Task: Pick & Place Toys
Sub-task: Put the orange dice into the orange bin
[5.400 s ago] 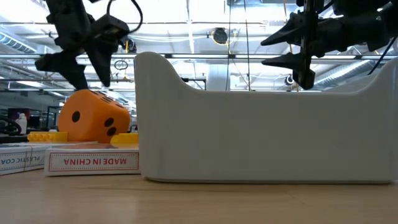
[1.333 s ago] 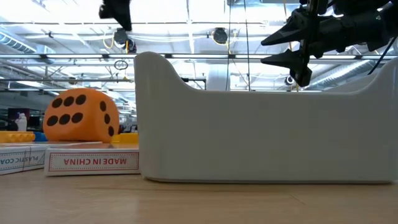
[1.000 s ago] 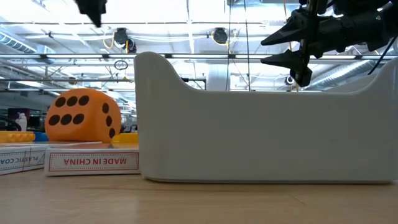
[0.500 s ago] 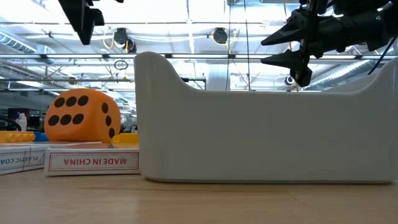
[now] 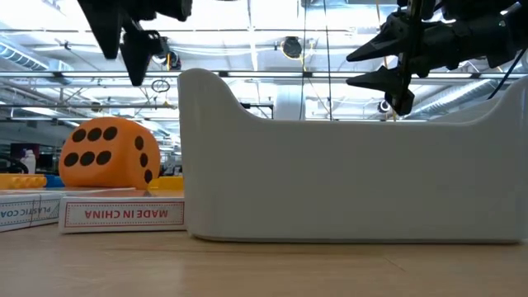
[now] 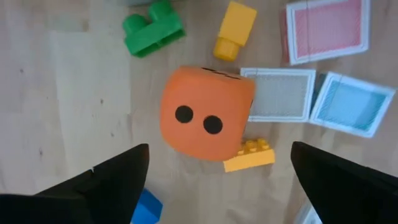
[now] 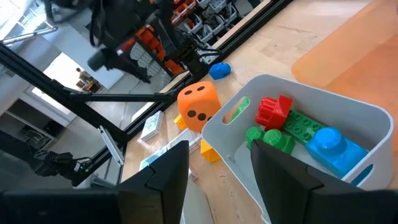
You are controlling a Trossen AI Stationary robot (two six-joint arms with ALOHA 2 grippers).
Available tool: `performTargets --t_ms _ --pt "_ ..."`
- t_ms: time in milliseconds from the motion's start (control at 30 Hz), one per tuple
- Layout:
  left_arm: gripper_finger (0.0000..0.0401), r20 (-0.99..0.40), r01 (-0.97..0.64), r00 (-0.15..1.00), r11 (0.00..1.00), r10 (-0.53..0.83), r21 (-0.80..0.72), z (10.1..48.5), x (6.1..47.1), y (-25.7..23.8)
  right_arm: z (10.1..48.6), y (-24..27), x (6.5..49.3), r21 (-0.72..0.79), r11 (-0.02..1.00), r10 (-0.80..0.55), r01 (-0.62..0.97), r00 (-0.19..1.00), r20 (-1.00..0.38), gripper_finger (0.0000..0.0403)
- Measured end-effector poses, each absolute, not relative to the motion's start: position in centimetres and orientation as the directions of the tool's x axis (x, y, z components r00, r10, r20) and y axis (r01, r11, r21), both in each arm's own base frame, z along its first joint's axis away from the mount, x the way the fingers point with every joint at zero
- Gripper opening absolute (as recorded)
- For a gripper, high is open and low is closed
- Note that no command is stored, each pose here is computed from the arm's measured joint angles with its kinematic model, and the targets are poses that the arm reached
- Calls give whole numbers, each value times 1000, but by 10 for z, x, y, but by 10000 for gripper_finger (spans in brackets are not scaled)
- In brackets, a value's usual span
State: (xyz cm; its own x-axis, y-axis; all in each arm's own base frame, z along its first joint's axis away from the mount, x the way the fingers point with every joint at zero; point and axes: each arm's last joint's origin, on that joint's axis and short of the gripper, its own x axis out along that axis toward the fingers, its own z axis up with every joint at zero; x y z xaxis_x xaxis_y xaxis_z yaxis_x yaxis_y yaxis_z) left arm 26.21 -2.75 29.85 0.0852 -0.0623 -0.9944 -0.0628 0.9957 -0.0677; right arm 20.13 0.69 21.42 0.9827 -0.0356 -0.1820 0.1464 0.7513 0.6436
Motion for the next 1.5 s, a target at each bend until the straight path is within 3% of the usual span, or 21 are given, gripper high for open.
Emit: performTargets --t_ms 367,700,867,1500 --pt "397 -994 77 -10 991 -113 -113 267 286 -29 214 7 201 648 747 -33 146 982 -183 166" --pt "397 -976 -5 -85 980 -199 -200 232 278 -8 214 7 201 652 744 -33 147 982 -183 166" --pt "397 -966 -10 -81 970 -245 -245 221 276 -2 214 7 201 652 744 -33 146 983 -183 166" --pt "397 -981 16 53 982 -188 -188 211 286 14 214 7 201 652 744 -33 147 982 -183 166"
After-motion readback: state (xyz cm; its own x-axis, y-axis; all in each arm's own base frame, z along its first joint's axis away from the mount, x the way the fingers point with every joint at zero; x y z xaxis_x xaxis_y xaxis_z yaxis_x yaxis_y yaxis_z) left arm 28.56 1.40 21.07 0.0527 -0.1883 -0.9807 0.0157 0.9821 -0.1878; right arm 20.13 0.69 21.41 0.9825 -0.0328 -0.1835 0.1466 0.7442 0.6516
